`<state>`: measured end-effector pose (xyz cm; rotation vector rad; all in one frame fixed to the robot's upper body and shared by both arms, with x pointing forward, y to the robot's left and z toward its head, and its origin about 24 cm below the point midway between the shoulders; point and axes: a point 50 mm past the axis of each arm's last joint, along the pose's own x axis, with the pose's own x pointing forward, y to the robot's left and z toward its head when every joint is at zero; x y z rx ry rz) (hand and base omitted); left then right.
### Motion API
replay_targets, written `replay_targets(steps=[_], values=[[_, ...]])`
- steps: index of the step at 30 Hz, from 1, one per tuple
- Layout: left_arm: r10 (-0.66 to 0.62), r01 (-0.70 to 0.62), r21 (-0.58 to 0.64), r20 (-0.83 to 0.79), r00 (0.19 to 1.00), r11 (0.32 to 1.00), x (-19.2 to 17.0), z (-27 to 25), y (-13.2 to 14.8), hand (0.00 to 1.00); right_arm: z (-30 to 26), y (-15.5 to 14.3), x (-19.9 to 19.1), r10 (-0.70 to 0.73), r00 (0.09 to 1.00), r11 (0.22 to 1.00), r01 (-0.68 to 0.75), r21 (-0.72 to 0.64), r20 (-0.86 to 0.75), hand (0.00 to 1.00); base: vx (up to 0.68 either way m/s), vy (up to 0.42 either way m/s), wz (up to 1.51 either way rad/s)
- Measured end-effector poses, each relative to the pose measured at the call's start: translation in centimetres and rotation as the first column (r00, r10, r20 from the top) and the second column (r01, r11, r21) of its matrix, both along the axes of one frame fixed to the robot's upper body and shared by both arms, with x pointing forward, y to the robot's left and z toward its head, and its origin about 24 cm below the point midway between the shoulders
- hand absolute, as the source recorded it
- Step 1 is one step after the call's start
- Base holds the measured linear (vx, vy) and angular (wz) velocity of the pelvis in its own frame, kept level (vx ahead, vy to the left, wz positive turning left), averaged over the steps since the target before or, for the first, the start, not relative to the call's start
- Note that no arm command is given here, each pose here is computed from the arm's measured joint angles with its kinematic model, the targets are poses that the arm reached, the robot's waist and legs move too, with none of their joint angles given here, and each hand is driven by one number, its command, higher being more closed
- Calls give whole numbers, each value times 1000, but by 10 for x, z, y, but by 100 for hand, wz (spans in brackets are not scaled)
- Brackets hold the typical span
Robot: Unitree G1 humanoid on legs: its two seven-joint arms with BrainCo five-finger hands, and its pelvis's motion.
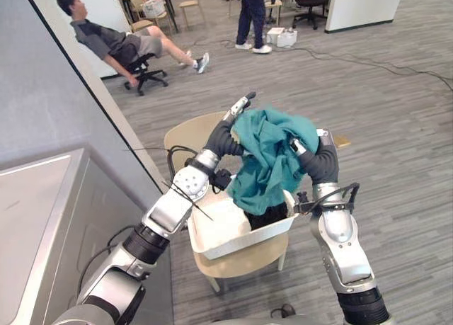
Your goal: Pick up the laundry basket with both hands and put the clothes into the washing machine.
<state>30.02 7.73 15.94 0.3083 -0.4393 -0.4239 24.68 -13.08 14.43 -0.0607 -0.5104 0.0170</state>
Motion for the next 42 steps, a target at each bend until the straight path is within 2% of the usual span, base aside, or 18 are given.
replay_targets(steps=[6,13,19,21,23,24,28,34,42], values=[[-19,17,78,35,999,997,-4,-2,-2,0,1,-5,0,-9,1000,1000,9,-21,2,100,-2,-3,3],[-169,156,261,29,985,953,-13,-13,-21,0,15,-3,6,19,998,998,-16,-56,58,100,0,0,0],[-194,185,329,-5,981,926,-13,-25,-17,0,19,10,7,98,993,994,-93,-66,72,100,-7,-2,-5],[-243,232,347,-12,970,909,-14,-22,-32,0,18,20,5,144,987,988,-140,-63,65,100,-12,4,-11],[-221,213,311,-10,975,926,-8,-20,-40,0,26,23,7,155,983,987,-151,-52,93,100,-17,2,-7],[-215,209,271,-7,977,940,-8,-20,-48,100,29,24,8,157,982,987,-152,-53,107,100,-5,-7,-4],[-191,184,240,4,982,953,-6,-21,-61,100,32,24,9,148,982,988,-143,-48,121,100,0,0,0],[-162,154,216,24,986,964,-2,-15,-62,100,33,26,9,153,981,988,-149,-39,122,100,0,0,0],[-153,155,56,-33,988,986,0,-8,-65,100,38,31,5,172,974,985,-170,-31,147,100,0,0,0]])
